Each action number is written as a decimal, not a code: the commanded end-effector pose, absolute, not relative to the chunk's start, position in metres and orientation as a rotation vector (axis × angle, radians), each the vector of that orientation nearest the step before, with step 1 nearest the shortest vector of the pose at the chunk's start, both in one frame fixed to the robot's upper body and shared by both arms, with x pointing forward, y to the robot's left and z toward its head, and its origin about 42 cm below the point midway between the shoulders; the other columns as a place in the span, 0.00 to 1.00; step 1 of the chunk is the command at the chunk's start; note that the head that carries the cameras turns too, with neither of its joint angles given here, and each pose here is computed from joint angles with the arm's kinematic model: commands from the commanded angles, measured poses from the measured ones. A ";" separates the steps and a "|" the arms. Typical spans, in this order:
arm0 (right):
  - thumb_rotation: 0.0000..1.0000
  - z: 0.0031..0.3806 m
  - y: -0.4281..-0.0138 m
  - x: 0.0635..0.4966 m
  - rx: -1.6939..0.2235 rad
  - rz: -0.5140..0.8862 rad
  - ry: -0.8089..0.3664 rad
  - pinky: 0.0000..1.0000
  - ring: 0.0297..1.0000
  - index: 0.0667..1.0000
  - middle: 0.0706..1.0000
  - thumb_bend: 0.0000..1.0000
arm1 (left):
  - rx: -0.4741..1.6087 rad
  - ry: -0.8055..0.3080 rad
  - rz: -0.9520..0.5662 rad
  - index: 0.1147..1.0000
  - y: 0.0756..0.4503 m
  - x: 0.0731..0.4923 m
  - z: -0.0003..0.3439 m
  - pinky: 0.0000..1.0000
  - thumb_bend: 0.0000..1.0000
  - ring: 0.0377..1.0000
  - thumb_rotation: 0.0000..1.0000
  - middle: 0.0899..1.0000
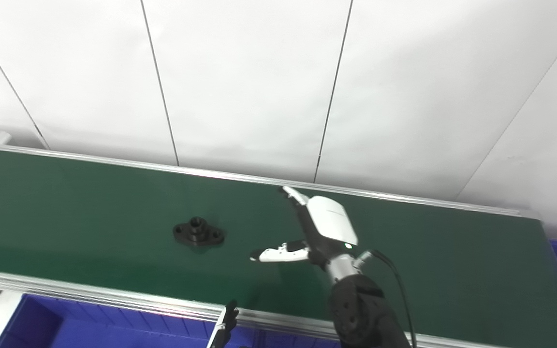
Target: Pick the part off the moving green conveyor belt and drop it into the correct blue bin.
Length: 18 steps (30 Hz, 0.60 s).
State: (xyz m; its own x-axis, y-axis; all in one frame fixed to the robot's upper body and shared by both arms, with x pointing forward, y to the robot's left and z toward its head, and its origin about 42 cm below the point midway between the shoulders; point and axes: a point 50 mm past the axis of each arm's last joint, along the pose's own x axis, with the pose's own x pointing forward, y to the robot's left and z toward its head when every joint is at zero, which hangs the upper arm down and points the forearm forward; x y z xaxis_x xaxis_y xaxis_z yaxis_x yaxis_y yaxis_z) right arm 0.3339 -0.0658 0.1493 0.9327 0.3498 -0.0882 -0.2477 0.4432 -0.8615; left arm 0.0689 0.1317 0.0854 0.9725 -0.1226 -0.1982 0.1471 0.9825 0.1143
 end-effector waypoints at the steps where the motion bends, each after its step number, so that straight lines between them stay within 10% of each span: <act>1: 0.48 0.162 -0.057 0.346 -1.074 0.349 -0.158 0.74 0.80 0.89 0.85 0.97 | 0.051 0.165 -0.143 1.00 0.103 0.069 0.101 1.00 0.61 1.00 1.00 0.99; 18: 0.46 0.142 -0.035 0.371 -1.112 0.387 -0.122 0.70 0.80 0.88 0.85 0.97 | 0.062 0.188 -0.147 1.00 0.091 0.064 0.107 0.94 0.54 0.98 1.00 1.00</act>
